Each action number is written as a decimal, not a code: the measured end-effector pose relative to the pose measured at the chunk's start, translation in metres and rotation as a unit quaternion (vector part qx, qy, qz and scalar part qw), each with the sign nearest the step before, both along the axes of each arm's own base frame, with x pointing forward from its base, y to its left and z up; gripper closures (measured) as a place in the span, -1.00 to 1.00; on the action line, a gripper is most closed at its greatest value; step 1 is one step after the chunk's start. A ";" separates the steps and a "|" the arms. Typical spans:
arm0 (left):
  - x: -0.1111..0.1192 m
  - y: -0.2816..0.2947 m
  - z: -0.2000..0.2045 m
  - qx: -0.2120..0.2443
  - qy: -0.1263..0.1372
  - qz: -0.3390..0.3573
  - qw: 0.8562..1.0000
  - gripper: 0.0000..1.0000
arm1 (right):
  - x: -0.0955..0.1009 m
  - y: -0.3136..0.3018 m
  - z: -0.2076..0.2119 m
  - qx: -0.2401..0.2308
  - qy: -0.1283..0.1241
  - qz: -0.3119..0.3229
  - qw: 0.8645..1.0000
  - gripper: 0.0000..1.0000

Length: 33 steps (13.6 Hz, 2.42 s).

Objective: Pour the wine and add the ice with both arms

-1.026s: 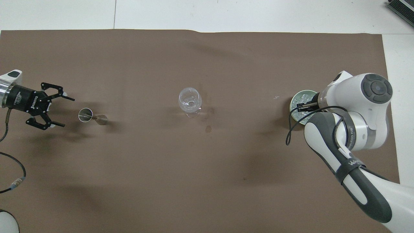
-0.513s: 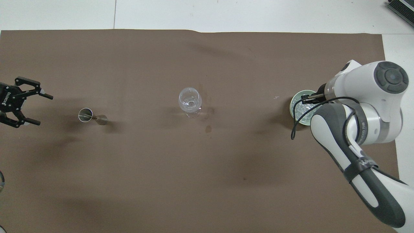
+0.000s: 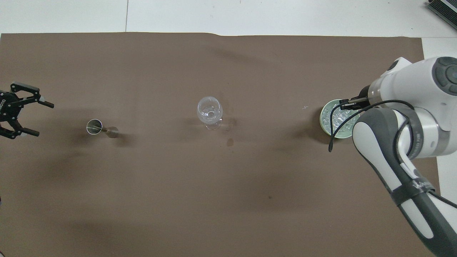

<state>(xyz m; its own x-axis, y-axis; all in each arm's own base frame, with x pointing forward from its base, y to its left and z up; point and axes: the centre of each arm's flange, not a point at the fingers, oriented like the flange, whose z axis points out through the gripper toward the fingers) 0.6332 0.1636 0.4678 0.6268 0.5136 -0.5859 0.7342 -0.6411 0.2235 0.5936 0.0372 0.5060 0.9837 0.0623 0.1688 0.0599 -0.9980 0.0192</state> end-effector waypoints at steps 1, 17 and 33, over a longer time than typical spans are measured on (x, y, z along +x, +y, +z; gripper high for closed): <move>0.001 -0.008 0.012 0.015 -0.007 -0.011 1.000 -1.00 | -0.005 0.000 0.012 0.000 -0.004 -0.001 1.000 0.53; -0.016 -0.141 0.150 0.191 -0.166 -0.269 0.929 -1.00 | -0.023 0.157 0.094 0.053 0.016 -0.075 0.996 0.53; -0.014 -0.165 0.166 0.212 -0.210 -0.324 0.898 -1.00 | -0.006 0.326 0.054 0.111 0.034 -0.148 0.982 0.53</move>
<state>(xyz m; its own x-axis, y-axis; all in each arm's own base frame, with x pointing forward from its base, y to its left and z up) 0.6188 -0.0010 0.6339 0.9944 0.0828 -0.0662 0.0848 -0.9960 0.0288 0.5879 0.3631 0.5604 0.9626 -0.2590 0.0796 -0.2398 -0.9511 -0.1944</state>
